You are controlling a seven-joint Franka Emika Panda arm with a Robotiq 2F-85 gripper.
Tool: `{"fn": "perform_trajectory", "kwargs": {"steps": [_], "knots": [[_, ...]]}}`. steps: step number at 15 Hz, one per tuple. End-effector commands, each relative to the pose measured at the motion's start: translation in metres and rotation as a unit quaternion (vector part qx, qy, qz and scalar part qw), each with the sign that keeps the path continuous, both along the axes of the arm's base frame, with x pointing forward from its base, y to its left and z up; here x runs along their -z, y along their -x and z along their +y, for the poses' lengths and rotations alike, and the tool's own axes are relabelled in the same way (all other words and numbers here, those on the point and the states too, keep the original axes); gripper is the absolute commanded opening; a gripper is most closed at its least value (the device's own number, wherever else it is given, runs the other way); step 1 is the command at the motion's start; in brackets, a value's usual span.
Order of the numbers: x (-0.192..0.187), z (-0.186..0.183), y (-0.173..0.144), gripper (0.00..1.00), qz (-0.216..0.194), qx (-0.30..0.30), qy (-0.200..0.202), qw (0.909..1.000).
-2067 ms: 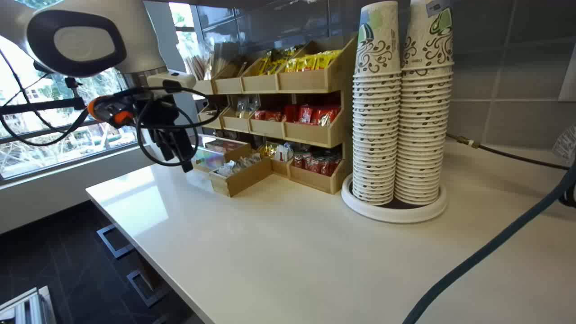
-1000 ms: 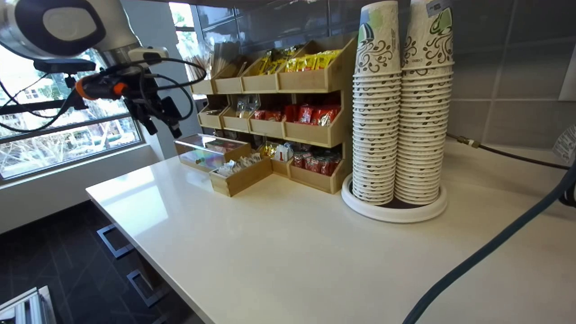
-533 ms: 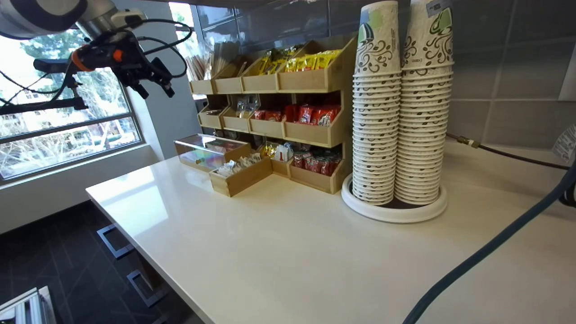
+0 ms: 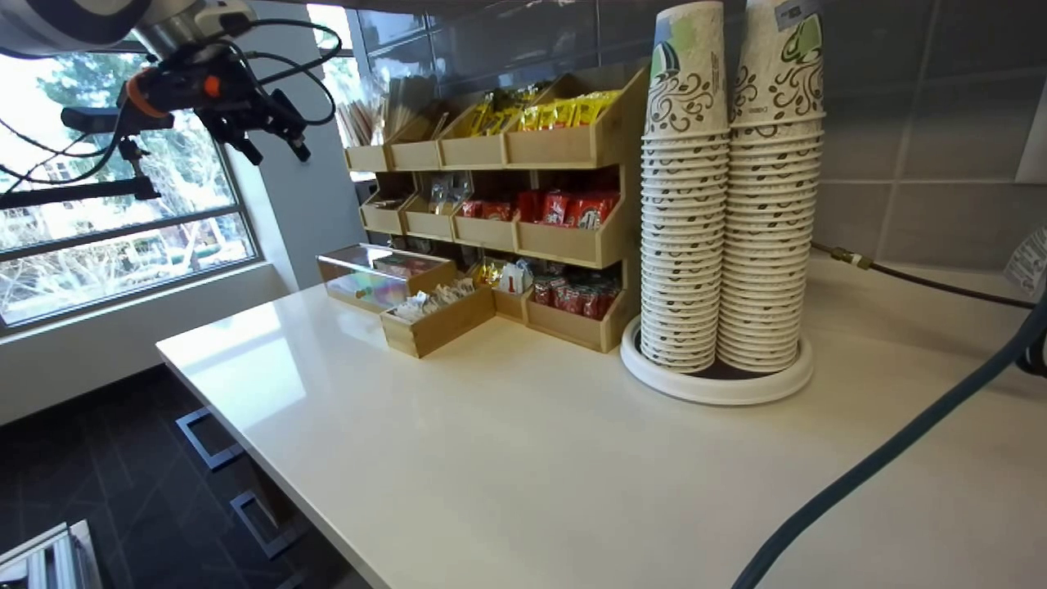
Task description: Pick up one packet of the white item on the top shelf in the first box to the far right
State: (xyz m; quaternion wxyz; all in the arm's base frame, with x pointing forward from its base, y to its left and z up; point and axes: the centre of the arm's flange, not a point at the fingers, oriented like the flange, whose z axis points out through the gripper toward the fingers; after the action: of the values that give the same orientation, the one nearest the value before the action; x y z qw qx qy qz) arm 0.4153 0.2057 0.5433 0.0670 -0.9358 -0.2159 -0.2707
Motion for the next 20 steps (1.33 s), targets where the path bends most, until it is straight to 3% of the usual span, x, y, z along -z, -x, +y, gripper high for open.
{"fn": "perform_trajectory", "kwargs": {"steps": [1, 4, 10, 16, 20], "knots": [[-0.006, 0.007, -0.004, 1.0, -0.016, -0.008, -0.028, 0.9994], [-0.036, 0.026, -0.023, 1.0, -0.087, -0.036, -0.073, 0.9929], [-0.078, 0.05, -0.057, 1.0, -0.202, -0.097, -0.068, 0.9723], [-0.077, 0.063, -0.09, 1.0, -0.253, -0.101, -0.074, 0.9593], [-0.052, 0.058, -0.105, 1.0, -0.252, -0.077, -0.094, 0.96]]}}
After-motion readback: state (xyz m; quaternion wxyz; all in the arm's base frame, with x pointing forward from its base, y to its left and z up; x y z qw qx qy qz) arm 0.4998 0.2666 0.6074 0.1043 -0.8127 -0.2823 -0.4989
